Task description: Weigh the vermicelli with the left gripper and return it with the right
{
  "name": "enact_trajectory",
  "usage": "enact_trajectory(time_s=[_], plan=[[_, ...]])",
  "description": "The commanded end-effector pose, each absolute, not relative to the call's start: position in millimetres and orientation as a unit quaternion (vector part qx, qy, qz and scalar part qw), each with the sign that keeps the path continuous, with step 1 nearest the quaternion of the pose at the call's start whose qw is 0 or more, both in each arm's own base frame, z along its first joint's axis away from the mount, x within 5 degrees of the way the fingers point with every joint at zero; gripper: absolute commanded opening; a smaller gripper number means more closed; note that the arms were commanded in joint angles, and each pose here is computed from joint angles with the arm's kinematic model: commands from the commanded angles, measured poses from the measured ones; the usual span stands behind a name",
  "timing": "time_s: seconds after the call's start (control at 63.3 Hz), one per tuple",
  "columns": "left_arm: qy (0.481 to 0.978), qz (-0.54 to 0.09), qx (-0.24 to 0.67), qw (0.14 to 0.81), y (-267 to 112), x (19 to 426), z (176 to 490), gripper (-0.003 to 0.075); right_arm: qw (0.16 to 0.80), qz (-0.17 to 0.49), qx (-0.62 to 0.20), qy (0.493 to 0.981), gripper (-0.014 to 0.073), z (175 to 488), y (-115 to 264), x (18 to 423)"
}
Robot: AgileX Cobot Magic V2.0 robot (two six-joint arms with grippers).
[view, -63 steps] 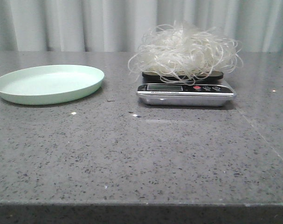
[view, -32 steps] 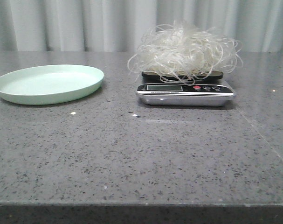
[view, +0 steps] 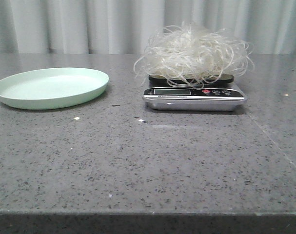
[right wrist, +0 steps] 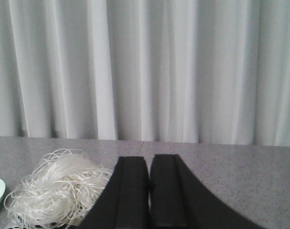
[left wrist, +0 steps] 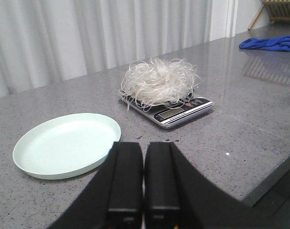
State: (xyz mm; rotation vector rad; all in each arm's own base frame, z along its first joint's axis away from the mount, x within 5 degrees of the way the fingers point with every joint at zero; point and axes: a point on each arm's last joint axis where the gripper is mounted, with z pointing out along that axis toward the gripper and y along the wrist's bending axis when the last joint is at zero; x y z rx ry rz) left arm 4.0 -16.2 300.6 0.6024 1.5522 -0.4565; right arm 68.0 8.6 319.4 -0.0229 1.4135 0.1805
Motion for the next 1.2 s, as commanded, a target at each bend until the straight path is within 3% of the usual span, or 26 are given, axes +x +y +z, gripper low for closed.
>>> enact_trajectory(time_s=[0.0, 0.253, 0.426, 0.474, 0.568, 0.584, 0.679, 0.947, 1.184], plan=[[0.654, -0.215, 0.248, 0.681, -15, 2, 314, 0.0134, 0.747, 0.084, -0.010, 0.659, 0.0181, 347, 11, 87], [0.654, -0.215, 0.248, 0.681, -15, 2, 314, 0.0134, 0.683, 0.113, 0.015, 0.721, 0.0181, 340, 16, 116], [0.654, -0.215, 0.248, 0.681, -15, 2, 314, 0.0134, 0.678, 0.106, 0.011, 0.727, 0.0201, 339, 16, 120], [0.654, -0.215, 0.248, 0.681, -15, 2, 314, 0.0134, 0.680, 0.098, 0.004, 0.726, 0.0246, 341, 16, 120], [0.654, -0.215, 0.248, 0.681, -15, 2, 314, 0.0134, 0.683, 0.090, -0.004, 0.725, 0.0420, 347, 16, 120], [0.654, -0.215, 0.248, 0.681, -15, 2, 314, 0.0134, 0.680, 0.090, -0.004, 0.728, 0.0479, 348, 16, 121], [0.654, -0.215, 0.248, 0.681, -15, 2, 314, 0.0134, 0.669, 0.087, -0.009, 0.738, 0.0622, 356, 17, 126], [0.654, -0.215, 0.248, 0.681, -15, 2, 314, 0.0134, 0.632, 0.107, -0.039, 0.766, 0.0600, 379, 34, 162], [0.654, -0.215, 0.248, 0.681, -15, 2, 314, 0.0134, 0.594, 0.142, -0.129, 0.781, 0.0600, 404, 89, 215]])
